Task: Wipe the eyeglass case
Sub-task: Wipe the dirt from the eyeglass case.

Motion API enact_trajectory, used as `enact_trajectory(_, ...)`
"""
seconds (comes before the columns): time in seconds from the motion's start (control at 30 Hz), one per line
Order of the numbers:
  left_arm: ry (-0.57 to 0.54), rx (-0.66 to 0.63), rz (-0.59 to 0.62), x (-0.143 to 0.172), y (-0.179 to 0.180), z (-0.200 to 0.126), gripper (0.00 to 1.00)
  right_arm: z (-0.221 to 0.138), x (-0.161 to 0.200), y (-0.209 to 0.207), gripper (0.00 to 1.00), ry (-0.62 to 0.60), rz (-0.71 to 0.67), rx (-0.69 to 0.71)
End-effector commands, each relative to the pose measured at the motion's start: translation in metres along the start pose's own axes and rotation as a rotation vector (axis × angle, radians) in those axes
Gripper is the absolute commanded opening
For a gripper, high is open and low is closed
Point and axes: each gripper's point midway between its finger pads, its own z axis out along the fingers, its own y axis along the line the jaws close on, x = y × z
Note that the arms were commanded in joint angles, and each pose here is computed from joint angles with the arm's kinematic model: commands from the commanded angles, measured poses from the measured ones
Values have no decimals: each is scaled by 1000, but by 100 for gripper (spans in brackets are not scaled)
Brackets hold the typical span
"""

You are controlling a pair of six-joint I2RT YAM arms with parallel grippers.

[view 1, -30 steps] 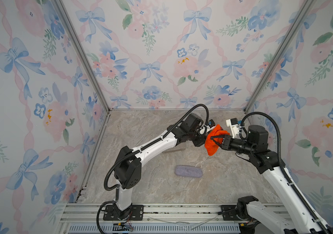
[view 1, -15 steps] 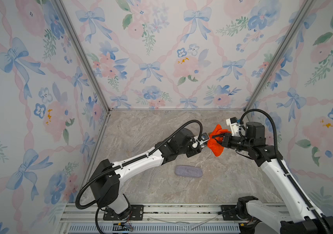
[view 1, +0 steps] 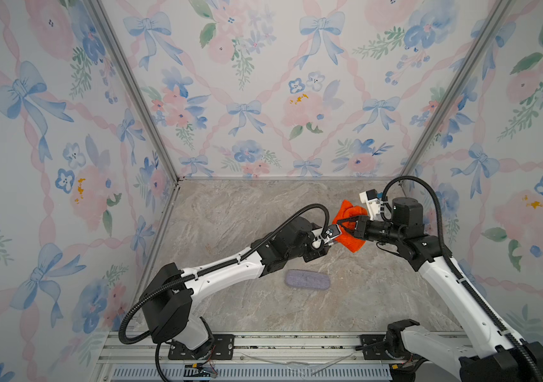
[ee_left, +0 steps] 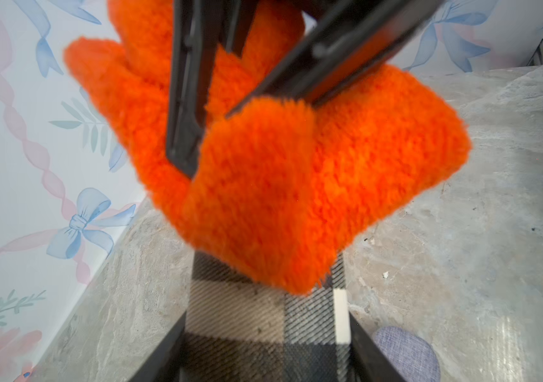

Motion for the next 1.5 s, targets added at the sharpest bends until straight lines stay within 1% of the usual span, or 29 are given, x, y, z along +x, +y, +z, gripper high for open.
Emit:
enact_trajectory(0.0, -214, -94, -20, -59, 25, -27, 0, 13, 23, -4, 0, 63, 2, 22)
enact_trajectory(0.1, -217, -84, -52, -56, 32, -32, 0, -4, 18, -33, 0, 28, 23, 105)
enact_trajectory(0.17, -219, -84, -56, -56, 34, -36, 0, -23, 6, -52, 0, -35, 54, 137)
enact_trajectory(0.27, -195, -81, -52, -48, 31, -37, 1, -46, -14, -66, 0, -124, 71, 172)
enact_trajectory(0.33, -163, -86, -35, -37, 29, -34, 1, -50, -28, -59, 0, -158, 68, 151)
enact_trajectory(0.4, -117, -93, -6, -26, 26, -28, 0, -50, -42, -42, 0, -176, 44, 113)
enact_trajectory(0.53, -71, -137, 64, -6, 27, -21, 0, -57, -67, -6, 0, -205, -29, 82)
enact_trajectory(0.6, -29, -181, 131, 5, 27, -17, 0, -55, -80, 6, 0, -200, -60, 79)
enact_trajectory(0.63, -8, -207, 162, 9, 27, -17, 0, -51, -83, 9, 0, -186, -57, 74)
enact_trajectory(0.7, 29, -264, 260, 14, 26, -18, 0, -37, -88, 20, 0, -138, -56, 34)
enact_trajectory(0.8, 38, -353, 361, 10, 27, -24, 0, -12, -83, 37, 0, -66, -76, -6)
enact_trajectory(0.87, 33, -404, 401, 6, 30, -29, 0, 5, -76, 43, 0, -24, -62, -31)
enact_trajectory(1.0, 19, -448, 456, -4, 30, -33, 0, 38, -52, 36, 0, 40, 25, -99)
enact_trajectory(1.07, 17, -483, 454, -7, 35, -36, 0, 44, -38, 25, 0, 75, 94, -125)
enact_trajectory(1.13, 13, -527, 443, -8, 42, -40, 0, 40, -28, 8, 0, 79, 123, -96)
enact_trajectory(1.23, 6, -532, 431, -8, 45, -44, 0, 17, -18, -21, 0, 78, 186, -45)
enact_trajectory(1.3, 2, -529, 434, -9, 44, -45, 0, 0, -16, -37, 0, 59, 189, -9)
enact_trajectory(1.37, -3, -528, 428, -10, 44, -45, 0, -4, -10, -41, 0, 75, 190, 13)
enact_trajectory(1.47, -18, -519, 425, -15, 41, -44, 0, 10, -3, -30, 0, 108, 177, -19)
